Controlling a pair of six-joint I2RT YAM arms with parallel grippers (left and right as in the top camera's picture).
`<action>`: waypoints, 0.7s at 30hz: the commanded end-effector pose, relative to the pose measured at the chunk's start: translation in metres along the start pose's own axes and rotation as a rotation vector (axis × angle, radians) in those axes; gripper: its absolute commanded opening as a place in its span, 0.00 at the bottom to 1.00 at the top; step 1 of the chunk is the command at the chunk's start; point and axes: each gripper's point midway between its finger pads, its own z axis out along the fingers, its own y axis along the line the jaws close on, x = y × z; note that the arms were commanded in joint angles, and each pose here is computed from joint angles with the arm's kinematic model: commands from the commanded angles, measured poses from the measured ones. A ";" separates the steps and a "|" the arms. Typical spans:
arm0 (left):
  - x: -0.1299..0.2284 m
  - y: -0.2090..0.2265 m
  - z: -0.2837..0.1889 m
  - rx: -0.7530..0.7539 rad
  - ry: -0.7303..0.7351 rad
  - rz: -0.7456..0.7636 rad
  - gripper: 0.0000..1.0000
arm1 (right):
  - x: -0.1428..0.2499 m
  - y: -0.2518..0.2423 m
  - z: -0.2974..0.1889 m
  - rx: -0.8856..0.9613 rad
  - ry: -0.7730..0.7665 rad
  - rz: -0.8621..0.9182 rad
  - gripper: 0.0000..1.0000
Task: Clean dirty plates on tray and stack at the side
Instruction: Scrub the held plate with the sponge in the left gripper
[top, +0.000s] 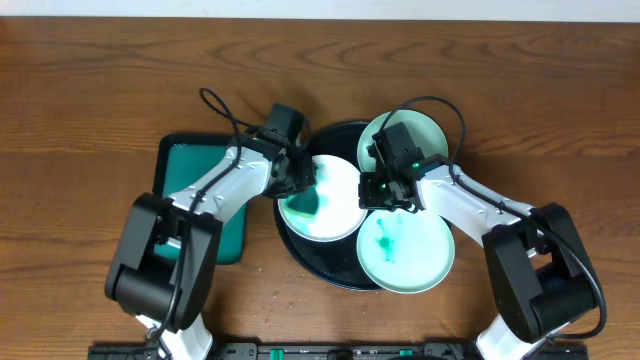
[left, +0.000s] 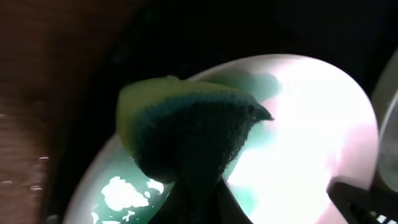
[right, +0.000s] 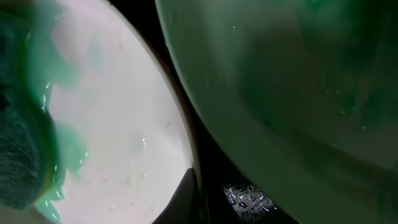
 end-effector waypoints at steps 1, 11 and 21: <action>0.045 -0.031 0.025 0.097 0.177 0.013 0.07 | 0.009 -0.007 0.010 0.040 0.032 -0.011 0.01; 0.062 -0.074 0.042 0.289 0.269 0.021 0.07 | 0.012 -0.009 0.010 0.048 0.047 -0.003 0.01; 0.071 -0.083 0.030 0.384 0.362 -0.027 0.07 | 0.013 -0.010 0.010 0.050 0.051 0.006 0.01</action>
